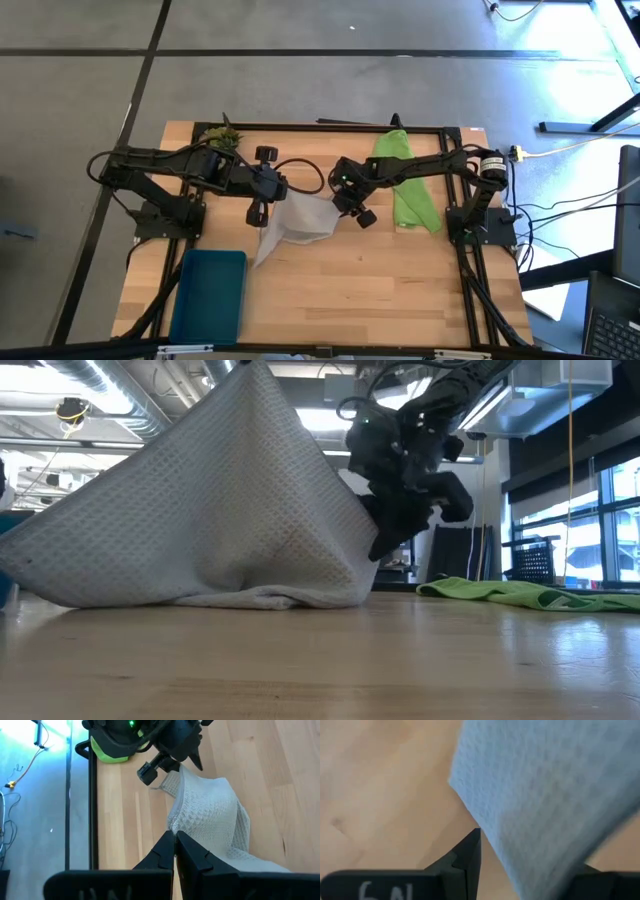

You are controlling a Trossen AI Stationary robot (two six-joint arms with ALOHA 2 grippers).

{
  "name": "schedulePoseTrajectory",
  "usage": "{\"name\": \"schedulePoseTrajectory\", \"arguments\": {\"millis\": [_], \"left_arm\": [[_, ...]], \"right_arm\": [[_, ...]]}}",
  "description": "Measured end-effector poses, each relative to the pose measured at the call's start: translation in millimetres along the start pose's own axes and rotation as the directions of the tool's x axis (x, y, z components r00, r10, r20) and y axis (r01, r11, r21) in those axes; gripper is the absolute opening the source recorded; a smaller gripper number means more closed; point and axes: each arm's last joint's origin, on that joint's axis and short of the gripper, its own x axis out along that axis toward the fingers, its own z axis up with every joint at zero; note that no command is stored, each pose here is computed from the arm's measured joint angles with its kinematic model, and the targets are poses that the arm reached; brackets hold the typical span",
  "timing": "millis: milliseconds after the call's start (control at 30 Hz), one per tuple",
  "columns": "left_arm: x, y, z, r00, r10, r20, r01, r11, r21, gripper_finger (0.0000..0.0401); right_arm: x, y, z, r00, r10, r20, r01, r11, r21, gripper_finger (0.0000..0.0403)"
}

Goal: Roll microfiber towels into tight, uniform cylinder then place into a basket
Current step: Roll the gray towel

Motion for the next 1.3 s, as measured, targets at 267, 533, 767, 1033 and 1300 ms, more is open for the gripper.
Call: {"name": "schedulePoseTrajectory", "arguments": {"millis": [267, 533, 767, 1033, 1300], "left_arm": [[0, 0, 0, 1.000, 0.000, 0.000, 0.000, 1.000, -0.005, 0.0000], [0, 0, 0, 1.000, -0.013, 0.002, 0.013, 1.000, -0.006, 0.0000], [0, -1, 0, 1.000, -0.013, -0.001, 0.013, 0.998, -0.065, 0.0000], [0, 0, -7, 0.996, 0.041, -0.073, -0.055, 0.978, -0.202, 0.0000], [0, 2, -9, 0.989, 0.116, -0.096, -0.141, 0.932, -0.333, 0.0000]], "right_arm": [[0, 1, -2, 1.000, 0.004, -0.030, -0.004, 1.000, 0.010, 0.0122], [0, 1, -2, 1.000, 0.002, -0.029, -0.001, 1.000, 0.026, 0.0044], [0, 1, -2, 0.999, -0.013, -0.044, 0.015, 0.998, 0.053, 0.0010], [-19, 0, 3, 0.980, -0.162, -0.115, 0.169, 0.984, 0.057, 0.0004], [-76, 9, 19, 0.928, -0.359, -0.096, 0.365, 0.929, 0.053, 0.0004]]}}
